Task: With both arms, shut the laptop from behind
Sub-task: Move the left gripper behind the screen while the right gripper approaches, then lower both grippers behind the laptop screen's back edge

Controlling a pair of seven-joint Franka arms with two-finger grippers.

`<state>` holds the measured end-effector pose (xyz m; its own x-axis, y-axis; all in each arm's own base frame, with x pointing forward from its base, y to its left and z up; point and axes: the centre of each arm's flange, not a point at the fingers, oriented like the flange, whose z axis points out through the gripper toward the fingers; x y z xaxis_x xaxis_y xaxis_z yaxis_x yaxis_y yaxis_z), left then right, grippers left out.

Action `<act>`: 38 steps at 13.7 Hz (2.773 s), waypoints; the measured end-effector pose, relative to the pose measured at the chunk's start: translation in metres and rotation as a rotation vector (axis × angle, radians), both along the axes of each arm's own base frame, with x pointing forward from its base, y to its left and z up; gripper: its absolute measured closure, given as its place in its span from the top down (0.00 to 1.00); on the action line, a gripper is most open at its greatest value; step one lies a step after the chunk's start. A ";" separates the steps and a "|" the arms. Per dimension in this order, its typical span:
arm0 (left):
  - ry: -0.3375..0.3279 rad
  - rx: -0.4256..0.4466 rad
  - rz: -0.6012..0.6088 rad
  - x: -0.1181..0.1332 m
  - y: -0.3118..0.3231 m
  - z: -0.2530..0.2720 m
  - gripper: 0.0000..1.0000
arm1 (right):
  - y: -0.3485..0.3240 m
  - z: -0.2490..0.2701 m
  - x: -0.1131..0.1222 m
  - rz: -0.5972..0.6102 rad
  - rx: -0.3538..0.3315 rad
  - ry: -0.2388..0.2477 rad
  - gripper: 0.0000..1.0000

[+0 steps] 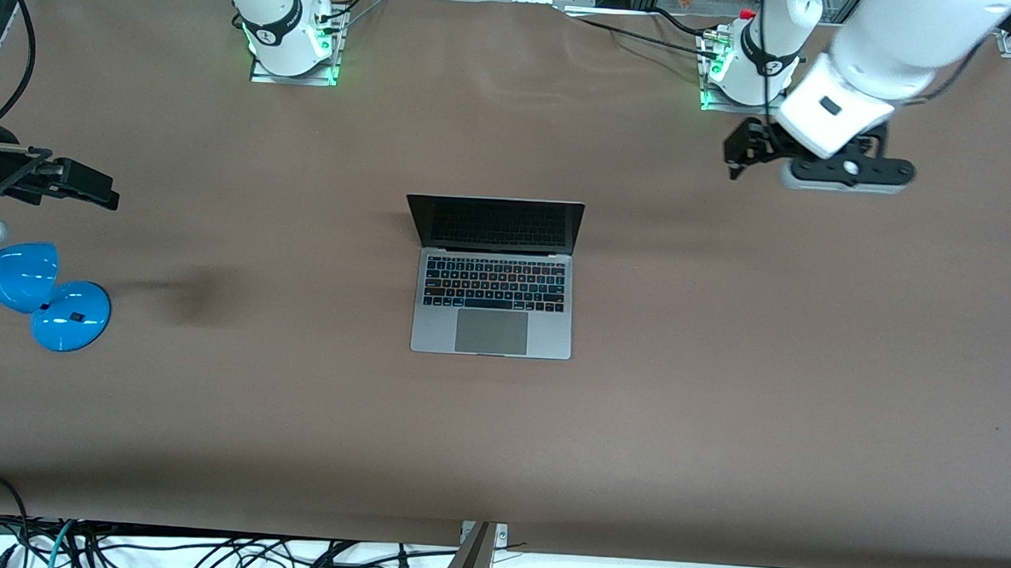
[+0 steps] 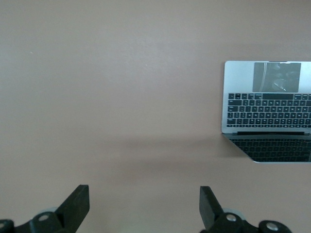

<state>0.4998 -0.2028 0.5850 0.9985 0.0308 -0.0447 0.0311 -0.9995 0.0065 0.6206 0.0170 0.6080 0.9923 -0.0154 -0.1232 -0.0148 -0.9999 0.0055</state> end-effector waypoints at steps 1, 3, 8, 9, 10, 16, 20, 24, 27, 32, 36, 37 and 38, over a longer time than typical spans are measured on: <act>0.003 0.002 0.007 -0.007 -0.016 -0.001 1.00 | 0.000 -0.001 0.000 0.000 0.000 0.001 1.00; 0.010 0.009 0.023 -0.023 -0.050 -0.005 1.00 | 0.001 -0.001 0.000 0.002 0.001 0.001 1.00; 0.018 0.028 0.031 -0.059 -0.107 -0.012 1.00 | 0.047 -0.002 -0.003 0.085 0.026 0.005 1.00; 0.020 0.029 0.035 -0.064 -0.114 -0.013 1.00 | 0.061 -0.004 -0.004 0.107 0.035 0.010 1.00; 0.024 0.029 0.045 -0.068 -0.119 -0.014 1.00 | 0.076 -0.006 -0.005 0.117 0.041 0.016 1.00; 0.040 0.012 0.094 -0.085 -0.144 -0.035 1.00 | 0.177 -0.038 -0.023 0.041 0.059 0.069 1.00; 0.040 -0.019 0.103 -0.094 -0.159 -0.040 0.96 | 0.231 -0.059 -0.035 0.045 0.083 0.069 1.00; 0.035 -0.044 0.116 -0.110 -0.181 -0.050 0.54 | 0.288 -0.086 -0.055 -0.005 0.069 0.082 0.92; 0.037 -0.042 0.118 -0.112 -0.183 -0.054 0.22 | 0.321 -0.104 -0.070 -0.047 0.102 0.150 0.73; 0.056 -0.041 0.121 -0.112 -0.183 -0.061 0.01 | 0.343 -0.128 -0.079 -0.082 0.157 0.259 0.24; 0.117 -0.056 0.124 -0.112 -0.185 -0.078 0.01 | 0.364 -0.145 -0.090 -0.069 0.153 0.301 0.15; 0.128 -0.055 0.125 -0.110 -0.185 -0.085 0.01 | 0.368 -0.148 -0.092 -0.074 0.154 0.315 0.15; 0.136 -0.060 0.127 -0.105 -0.186 -0.094 0.01 | 0.372 -0.153 -0.094 -0.083 0.152 0.328 0.15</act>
